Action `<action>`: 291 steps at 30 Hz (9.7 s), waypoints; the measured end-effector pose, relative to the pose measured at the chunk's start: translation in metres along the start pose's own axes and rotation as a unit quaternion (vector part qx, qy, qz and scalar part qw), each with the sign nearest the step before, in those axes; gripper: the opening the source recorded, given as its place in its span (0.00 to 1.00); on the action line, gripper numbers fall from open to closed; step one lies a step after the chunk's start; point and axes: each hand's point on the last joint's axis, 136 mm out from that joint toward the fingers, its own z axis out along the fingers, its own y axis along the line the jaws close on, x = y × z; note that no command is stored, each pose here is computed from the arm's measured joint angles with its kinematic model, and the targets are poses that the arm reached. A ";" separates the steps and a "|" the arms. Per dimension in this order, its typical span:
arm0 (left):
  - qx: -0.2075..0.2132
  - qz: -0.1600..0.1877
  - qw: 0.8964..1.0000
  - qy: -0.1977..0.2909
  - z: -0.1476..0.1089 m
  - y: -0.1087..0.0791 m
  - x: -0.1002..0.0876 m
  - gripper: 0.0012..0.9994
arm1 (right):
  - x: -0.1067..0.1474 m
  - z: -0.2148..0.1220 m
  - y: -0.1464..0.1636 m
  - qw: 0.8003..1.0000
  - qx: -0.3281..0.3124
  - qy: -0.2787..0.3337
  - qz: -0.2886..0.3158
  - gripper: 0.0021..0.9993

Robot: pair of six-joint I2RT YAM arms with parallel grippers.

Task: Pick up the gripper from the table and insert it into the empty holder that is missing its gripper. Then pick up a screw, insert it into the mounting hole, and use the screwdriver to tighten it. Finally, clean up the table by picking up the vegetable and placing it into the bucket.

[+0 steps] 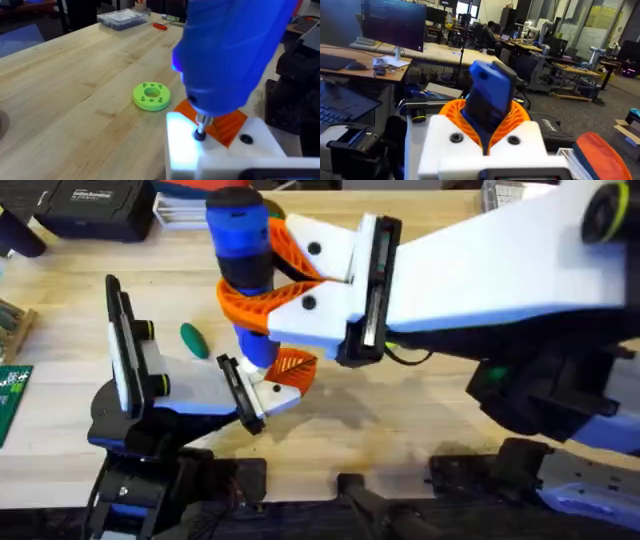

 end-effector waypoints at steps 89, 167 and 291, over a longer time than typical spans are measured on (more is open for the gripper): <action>0.012 0.000 1.000 0.001 0.000 -0.004 0.001 0.00 | 0.001 -0.002 0.003 1.000 -0.007 0.007 -0.002 0.03; 0.014 0.007 1.000 -0.001 0.000 -0.005 0.000 0.00 | 0.309 -0.305 -0.227 0.670 0.242 0.681 -0.169 0.47; -0.557 -0.590 0.473 0.344 -0.122 0.204 0.077 0.02 | 0.082 -0.230 -0.163 0.850 0.408 0.329 0.060 1.00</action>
